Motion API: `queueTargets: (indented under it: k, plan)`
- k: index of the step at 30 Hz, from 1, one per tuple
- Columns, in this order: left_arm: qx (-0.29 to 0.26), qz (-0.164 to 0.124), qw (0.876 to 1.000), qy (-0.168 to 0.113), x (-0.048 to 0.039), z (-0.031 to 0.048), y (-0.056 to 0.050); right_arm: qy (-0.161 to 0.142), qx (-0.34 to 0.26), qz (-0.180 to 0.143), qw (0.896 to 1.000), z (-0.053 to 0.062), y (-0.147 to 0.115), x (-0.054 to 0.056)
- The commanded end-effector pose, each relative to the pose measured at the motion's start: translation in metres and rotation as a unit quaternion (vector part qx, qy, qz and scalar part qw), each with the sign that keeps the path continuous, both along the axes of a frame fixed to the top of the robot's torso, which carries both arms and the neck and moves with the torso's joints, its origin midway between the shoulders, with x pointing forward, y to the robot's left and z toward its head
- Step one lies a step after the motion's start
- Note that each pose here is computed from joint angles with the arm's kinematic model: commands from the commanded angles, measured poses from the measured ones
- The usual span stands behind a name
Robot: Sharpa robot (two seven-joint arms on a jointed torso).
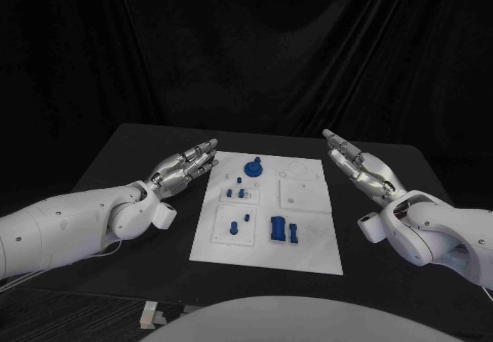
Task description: Assemble the parts on the task board
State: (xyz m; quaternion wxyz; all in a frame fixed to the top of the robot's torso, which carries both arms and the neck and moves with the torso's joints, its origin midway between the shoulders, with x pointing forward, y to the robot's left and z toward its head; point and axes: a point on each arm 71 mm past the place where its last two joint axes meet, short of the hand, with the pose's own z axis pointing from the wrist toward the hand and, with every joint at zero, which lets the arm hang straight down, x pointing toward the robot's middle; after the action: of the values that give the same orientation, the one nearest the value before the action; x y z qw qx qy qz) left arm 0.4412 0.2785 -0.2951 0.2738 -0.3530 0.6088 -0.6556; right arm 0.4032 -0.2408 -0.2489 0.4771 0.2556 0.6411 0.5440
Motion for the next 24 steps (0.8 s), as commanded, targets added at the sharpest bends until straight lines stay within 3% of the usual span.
queueTargets:
  k: [1,5,10,17,24]
  plan:
    - [-0.001,0.006,1.0,-0.003,0.0011,0.0016,-0.003,-0.002,0.005,-0.01,1.0,0.002,0.002,0.003]
    - [0.003,0.02,1.0,-0.008,0.0034,0.0044,-0.008,0.0,0.02,-0.03,0.999,0.005,0.006,0.01]
    - [0.012,0.059,0.998,-0.018,0.0088,0.0123,-0.02,0.009,0.061,-0.083,0.995,0.012,0.017,0.026]
    - [0.029,0.137,0.99,-0.03,0.0169,0.0292,-0.043,0.04,0.13,-0.173,0.975,0.021,0.037,0.049]
    - [0.042,0.215,0.975,-0.03,0.0211,0.0472,-0.064,0.063,0.161,-0.214,0.961,0.024,0.047,0.058]
